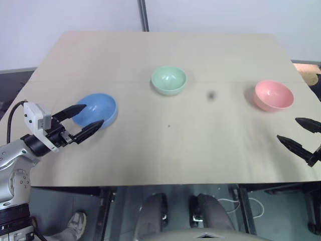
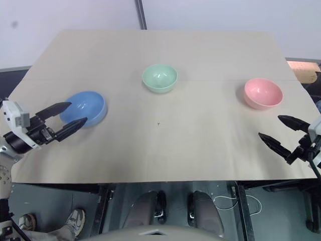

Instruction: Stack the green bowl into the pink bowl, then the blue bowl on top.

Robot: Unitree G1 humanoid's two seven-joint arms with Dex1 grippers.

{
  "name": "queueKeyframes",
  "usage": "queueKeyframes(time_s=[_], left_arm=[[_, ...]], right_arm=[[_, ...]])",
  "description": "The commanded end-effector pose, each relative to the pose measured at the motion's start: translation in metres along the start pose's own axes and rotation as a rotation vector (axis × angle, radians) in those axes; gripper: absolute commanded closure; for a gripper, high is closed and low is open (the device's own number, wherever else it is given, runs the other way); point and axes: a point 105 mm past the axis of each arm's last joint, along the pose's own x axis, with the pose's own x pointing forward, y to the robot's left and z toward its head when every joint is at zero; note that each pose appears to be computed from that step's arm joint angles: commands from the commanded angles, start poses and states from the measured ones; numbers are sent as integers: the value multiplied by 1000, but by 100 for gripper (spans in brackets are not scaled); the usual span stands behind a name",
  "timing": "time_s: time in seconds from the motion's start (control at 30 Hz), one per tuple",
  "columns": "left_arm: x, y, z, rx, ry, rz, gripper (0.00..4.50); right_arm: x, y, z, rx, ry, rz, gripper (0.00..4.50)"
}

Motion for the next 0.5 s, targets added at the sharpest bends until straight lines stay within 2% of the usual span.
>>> queueKeyframes(time_s=[0.03,0.5], left_arm=[[4,0,10,19,-15,-8,0],[32,-17,20,22,-14,-44,0]], right_arm=[[6,-1,17,-47,-49,2,20],[35,14,32,-76,-104,84,20]])
